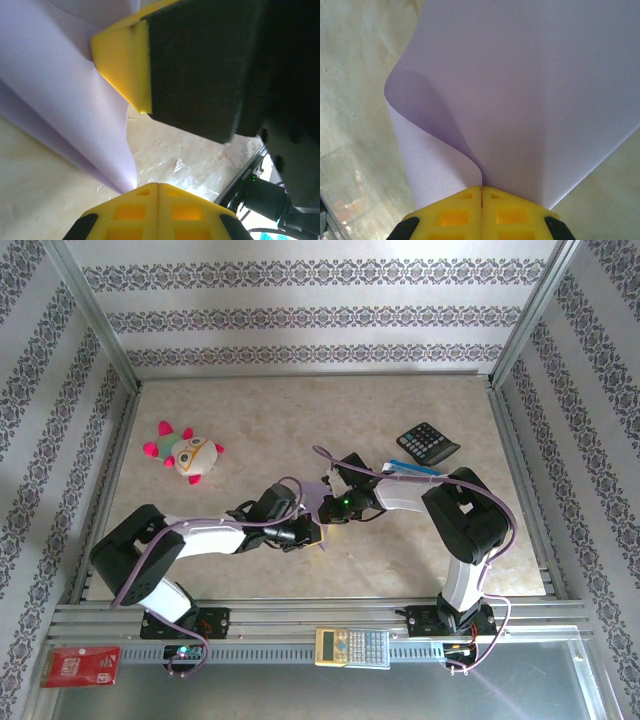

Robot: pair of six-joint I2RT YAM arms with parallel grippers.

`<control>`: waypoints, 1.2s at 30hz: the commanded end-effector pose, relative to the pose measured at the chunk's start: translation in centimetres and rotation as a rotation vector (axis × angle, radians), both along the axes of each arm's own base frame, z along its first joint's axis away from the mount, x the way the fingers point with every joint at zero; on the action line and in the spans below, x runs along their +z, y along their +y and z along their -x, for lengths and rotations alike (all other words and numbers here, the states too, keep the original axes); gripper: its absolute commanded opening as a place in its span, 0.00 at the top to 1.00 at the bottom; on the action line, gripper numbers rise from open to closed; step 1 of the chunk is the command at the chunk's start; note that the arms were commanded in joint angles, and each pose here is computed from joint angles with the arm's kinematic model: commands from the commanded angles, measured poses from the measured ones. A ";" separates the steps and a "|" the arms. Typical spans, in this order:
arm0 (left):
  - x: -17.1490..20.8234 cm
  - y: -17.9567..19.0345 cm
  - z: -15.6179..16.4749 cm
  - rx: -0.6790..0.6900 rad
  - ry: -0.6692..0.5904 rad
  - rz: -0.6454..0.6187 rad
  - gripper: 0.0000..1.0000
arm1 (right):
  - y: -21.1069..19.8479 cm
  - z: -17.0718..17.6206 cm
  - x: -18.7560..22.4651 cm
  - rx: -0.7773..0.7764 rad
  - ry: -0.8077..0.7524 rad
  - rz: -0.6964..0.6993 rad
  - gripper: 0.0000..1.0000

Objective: Fold a paper plane with a square sheet of paper (pick it up from the middle)
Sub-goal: Third fold the triangle at the center of the table.

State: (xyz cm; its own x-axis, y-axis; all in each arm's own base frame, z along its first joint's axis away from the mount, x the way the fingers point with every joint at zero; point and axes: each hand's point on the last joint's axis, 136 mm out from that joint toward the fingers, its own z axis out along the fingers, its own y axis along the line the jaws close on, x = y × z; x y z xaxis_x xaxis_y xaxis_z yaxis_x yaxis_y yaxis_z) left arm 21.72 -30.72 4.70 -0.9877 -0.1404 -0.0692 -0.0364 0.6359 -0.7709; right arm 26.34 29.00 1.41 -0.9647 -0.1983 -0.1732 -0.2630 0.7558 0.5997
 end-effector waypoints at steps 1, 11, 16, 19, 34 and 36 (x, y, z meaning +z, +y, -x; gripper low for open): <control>1.1 -1.9 -1.3 0.023 -0.036 0.072 0.95 | -2.3 0.6 -3.3 -0.038 0.051 0.124 0.98; 0.0 -2.2 -1.3 0.012 -0.023 0.041 0.95 | -2.5 0.7 -3.5 -0.037 0.056 0.129 0.98; -0.9 -2.0 -1.1 0.008 -0.013 0.020 0.95 | -2.6 0.7 -3.5 -0.039 0.056 0.130 0.98; -1.2 -2.1 -1.2 0.004 -0.011 0.015 0.95 | -2.7 0.8 -3.6 -0.039 0.058 0.130 0.98; -3.1 -1.9 -0.9 0.001 0.012 -0.004 0.95 | -2.6 0.9 -3.6 -0.039 0.065 0.128 0.98; -3.4 -1.7 -0.6 0.003 0.023 -0.006 0.95 | -2.7 1.0 -3.8 -0.039 0.068 0.131 0.98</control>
